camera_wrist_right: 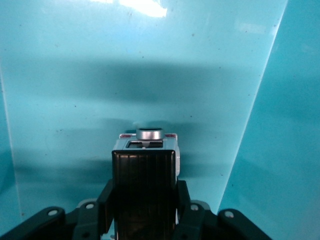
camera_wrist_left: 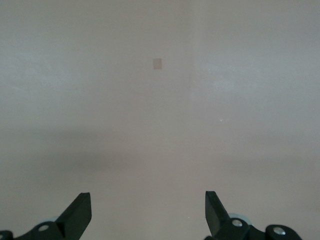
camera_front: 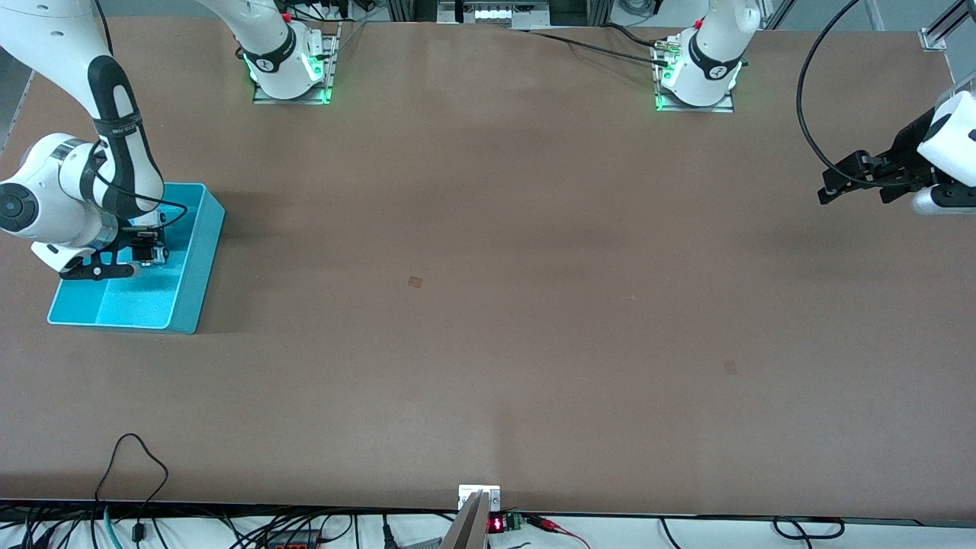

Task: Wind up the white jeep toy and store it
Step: 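Lower the held jeep into the blue bin with the right gripper, then open the right gripper to release the jeep in the bin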

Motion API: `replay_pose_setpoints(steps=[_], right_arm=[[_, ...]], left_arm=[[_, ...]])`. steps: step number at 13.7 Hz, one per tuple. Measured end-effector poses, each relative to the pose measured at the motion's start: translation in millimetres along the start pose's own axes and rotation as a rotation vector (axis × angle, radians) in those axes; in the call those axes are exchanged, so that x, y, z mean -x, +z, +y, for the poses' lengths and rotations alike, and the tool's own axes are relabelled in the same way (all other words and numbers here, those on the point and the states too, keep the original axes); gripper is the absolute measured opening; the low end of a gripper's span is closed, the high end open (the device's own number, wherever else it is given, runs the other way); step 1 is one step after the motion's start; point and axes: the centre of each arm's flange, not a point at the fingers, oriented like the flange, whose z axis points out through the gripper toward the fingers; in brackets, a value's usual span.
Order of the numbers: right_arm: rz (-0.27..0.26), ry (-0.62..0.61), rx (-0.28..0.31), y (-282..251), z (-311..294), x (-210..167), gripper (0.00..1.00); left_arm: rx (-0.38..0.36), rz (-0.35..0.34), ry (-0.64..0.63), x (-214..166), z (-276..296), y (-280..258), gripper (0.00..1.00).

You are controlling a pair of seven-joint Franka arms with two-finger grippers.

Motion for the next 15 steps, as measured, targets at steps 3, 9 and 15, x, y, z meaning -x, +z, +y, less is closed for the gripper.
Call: replay_pose_setpoints(steps=[3,9,15], right_arm=[[0.0,0.001,0.0,0,0,0,0.65],[0.042,-0.004,0.006,-26,1,-10,1.0],[0.097,-0.039,-0.036,-137,-9,-19,1.0]], left_arm=[[0.0,0.0,0.001,0,1,0,1.0],[0.0,0.0,0.002,0,1,0,1.0],[0.0,0.0,0.003,0,1,0,1.0]])
